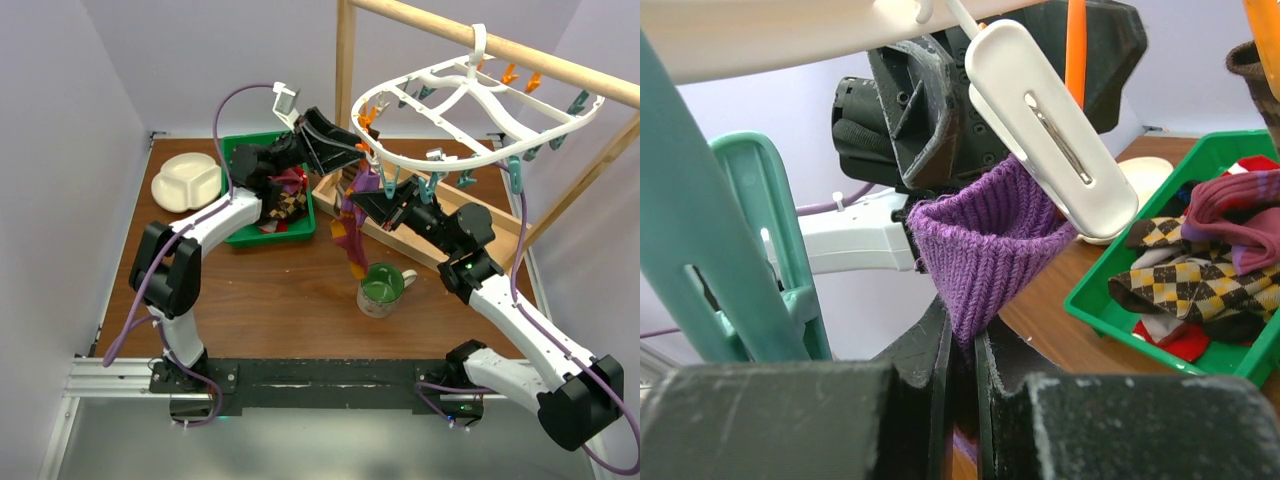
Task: Remove the socks clipped to the hanger
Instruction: Remove the sock from the hanger.
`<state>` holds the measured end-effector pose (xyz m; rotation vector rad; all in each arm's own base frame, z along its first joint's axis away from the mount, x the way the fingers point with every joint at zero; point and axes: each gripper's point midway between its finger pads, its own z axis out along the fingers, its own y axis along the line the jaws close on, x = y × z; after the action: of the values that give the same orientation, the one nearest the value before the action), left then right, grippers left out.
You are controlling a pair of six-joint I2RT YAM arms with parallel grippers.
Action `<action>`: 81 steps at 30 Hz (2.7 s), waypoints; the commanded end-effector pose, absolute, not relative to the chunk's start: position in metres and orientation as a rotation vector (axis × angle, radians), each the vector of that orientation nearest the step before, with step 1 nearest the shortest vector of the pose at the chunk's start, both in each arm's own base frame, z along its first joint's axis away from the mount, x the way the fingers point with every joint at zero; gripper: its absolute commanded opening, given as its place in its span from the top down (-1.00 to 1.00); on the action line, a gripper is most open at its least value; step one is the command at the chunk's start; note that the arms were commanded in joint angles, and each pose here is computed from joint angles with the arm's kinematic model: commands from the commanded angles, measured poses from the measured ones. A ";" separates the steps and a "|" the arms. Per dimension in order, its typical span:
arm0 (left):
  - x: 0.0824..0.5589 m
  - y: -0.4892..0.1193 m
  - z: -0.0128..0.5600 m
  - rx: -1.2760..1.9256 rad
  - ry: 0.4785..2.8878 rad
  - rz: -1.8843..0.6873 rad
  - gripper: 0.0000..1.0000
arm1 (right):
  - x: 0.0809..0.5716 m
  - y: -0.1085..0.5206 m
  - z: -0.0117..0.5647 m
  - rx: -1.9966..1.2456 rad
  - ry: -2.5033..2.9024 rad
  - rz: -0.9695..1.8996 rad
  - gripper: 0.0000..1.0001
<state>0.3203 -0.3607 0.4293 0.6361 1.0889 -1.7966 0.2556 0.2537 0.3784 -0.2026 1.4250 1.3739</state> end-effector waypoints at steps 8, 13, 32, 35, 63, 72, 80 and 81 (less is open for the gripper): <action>0.309 -0.355 0.459 0.655 0.966 -1.811 0.05 | 0.248 0.255 0.386 -0.243 1.392 1.383 0.90; 0.309 -0.355 0.460 0.651 0.963 -1.812 0.16 | 0.249 0.255 0.385 -0.240 1.394 1.384 0.90; 0.308 -0.354 0.463 0.630 0.979 -1.796 1.00 | 0.257 0.246 0.363 -0.185 1.472 1.293 0.94; 0.309 -0.354 0.463 0.629 0.983 -1.786 1.00 | 0.261 0.245 0.354 -0.172 1.506 1.268 0.95; 0.318 -0.356 0.457 0.604 1.045 -1.733 0.91 | 0.268 0.245 0.329 -0.175 1.566 1.213 0.97; 0.320 -0.355 0.456 0.598 1.051 -1.720 0.85 | 0.271 0.242 0.339 -0.199 1.553 1.166 0.96; 0.320 -0.356 0.454 0.597 1.060 -1.724 0.80 | 0.278 0.245 0.333 -0.170 1.588 1.172 0.95; 0.320 -0.356 0.455 0.596 1.057 -1.723 0.81 | 0.279 0.245 0.329 -0.160 1.604 1.172 0.95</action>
<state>0.3361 -0.3636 0.4263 0.5681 1.1507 -1.7521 0.2739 0.2438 0.3154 -0.1724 1.6266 1.1751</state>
